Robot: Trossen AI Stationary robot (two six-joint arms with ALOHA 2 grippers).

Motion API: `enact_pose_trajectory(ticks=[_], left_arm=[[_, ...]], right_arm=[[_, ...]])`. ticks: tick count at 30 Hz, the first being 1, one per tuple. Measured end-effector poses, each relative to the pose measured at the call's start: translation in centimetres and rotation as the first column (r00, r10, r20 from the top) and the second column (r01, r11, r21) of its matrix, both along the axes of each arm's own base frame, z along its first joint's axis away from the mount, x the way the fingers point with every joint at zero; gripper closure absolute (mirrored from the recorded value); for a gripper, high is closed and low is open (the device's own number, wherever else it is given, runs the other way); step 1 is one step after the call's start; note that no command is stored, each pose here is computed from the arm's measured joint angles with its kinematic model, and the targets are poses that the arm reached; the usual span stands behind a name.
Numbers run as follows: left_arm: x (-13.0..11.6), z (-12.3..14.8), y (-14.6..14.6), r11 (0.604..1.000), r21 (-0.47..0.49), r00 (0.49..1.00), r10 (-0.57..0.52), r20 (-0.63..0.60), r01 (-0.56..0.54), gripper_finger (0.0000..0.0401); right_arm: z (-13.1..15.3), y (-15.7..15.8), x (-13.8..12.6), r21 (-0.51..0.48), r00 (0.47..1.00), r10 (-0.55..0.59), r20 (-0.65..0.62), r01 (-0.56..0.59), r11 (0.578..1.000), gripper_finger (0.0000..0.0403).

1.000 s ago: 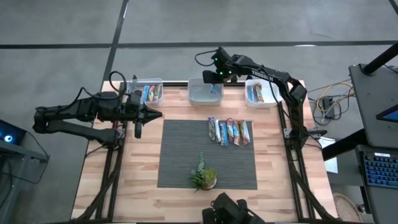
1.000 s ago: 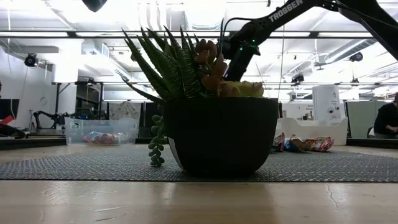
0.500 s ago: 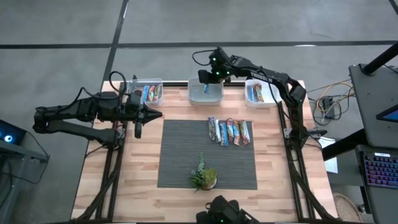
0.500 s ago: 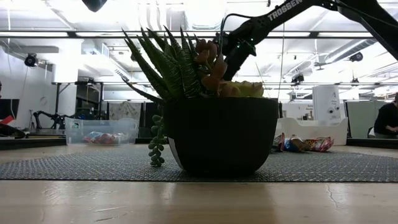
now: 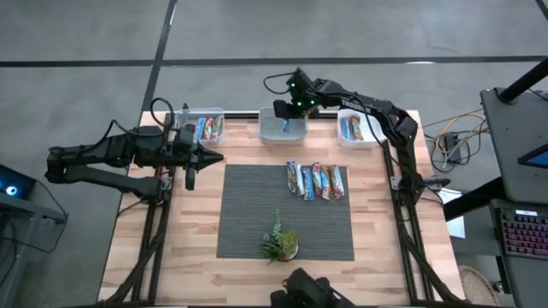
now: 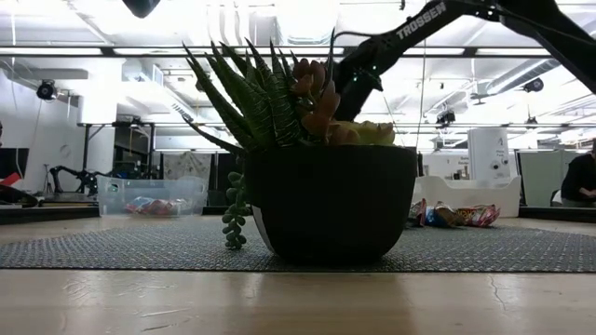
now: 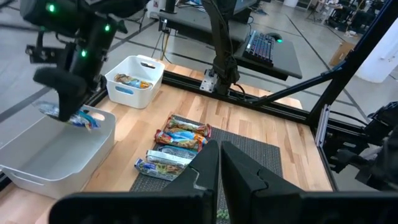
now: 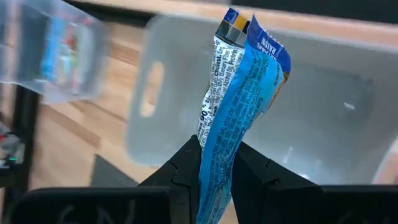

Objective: Pick and place Granola Bars by type
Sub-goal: Put the blue granola bar into the gray bin

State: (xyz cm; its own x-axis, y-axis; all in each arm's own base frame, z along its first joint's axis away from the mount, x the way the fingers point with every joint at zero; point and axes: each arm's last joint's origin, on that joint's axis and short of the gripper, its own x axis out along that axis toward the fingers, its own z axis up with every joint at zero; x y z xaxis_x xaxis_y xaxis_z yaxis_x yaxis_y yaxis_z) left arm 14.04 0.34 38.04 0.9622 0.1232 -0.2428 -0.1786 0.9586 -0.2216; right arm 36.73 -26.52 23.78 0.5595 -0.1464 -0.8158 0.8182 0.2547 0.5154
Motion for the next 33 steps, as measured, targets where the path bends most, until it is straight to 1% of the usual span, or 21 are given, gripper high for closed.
enact_pose_trajectory(ticks=[5, 8, 17, 24, 33], left_arm=[[0.0, 0.0, 0.0, 1.0, -0.008, 1.0, 0.002, 0.001, -0.002, 0.0401], [0.0, 0.0, 0.0, 1.0, -0.009, 1.0, 0.002, 0.001, -0.002, 0.0401], [0.0, 0.0, 0.0, 1.0, -0.008, 1.0, 0.002, 0.001, -0.002, 0.0401], [0.0, 0.0, 0.0, 1.0, -0.008, 1.0, 0.002, 0.002, -0.002, 0.0401], [0.0, 0.0, 0.0, 1.0, -0.008, 1.0, 0.002, 0.002, -0.002, 0.0401]], right_arm=[[-2.0, -0.2, 0.4, 0.034, 0.999, 0.0, -0.043, 0.001, 0.999, 0.0344], [-2.5, -0.2, 0.5, 0.046, 0.998, 0.001, -0.06, 0.001, 0.999, 0.0344], [-2.6, -0.2, 0.4, 0.045, 0.997, -0.002, -0.073, 0.005, 0.999, 0.0344], [-3.0, -0.3, -0.5, 0.03, 0.983, -0.049, -0.177, 0.055, 0.998, 0.0344], [-3.0, -0.4, -0.6, 0.022, 0.98, -0.057, -0.193, 0.063, 0.998, 0.0344]])
